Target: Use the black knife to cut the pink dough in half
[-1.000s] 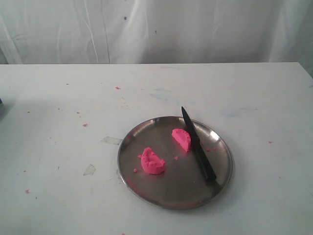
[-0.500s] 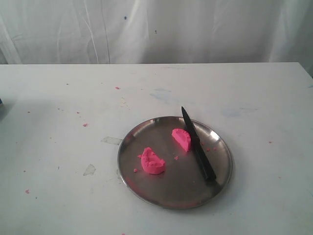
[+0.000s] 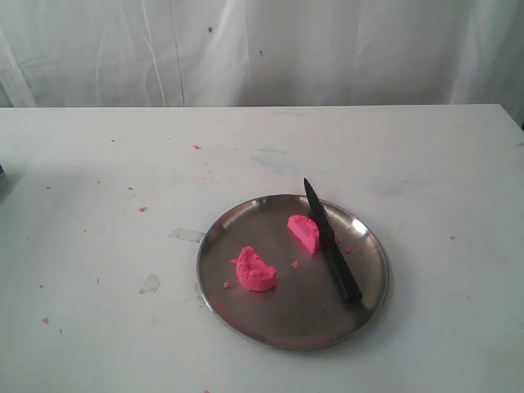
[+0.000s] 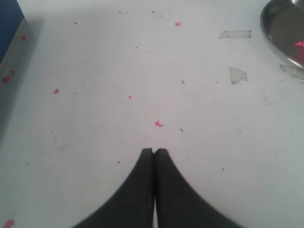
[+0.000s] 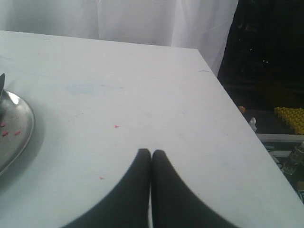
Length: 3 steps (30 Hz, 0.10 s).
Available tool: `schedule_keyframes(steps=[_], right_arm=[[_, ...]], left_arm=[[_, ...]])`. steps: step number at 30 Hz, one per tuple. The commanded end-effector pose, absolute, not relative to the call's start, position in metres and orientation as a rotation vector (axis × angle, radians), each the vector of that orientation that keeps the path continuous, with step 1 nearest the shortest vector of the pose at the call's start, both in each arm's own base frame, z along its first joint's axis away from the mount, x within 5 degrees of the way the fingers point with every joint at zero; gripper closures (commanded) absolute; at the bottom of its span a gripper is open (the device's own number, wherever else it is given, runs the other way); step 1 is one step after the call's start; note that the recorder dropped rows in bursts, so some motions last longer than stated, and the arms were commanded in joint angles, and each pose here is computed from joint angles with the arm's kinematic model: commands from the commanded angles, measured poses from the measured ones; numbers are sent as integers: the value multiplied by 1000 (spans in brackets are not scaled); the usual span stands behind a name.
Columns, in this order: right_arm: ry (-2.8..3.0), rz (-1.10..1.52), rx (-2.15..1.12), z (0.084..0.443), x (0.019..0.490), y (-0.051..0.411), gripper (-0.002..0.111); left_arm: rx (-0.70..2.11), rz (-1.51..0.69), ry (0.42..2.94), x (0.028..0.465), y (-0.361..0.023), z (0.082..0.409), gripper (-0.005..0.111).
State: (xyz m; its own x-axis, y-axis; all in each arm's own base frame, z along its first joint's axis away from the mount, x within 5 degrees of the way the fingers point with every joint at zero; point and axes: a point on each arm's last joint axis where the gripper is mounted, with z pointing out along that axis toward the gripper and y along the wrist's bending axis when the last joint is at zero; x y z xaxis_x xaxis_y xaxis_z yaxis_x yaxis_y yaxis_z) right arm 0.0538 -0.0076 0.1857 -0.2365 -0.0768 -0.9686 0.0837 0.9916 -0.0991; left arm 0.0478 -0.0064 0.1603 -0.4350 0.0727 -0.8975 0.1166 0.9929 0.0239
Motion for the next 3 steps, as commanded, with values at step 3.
schedule_keyframes(steps=[3], right_arm=[[1796, -153, 1, 185, 54, -7, 108]], left_arm=[[140, -52, 2033, 47, -7, 158, 107]])
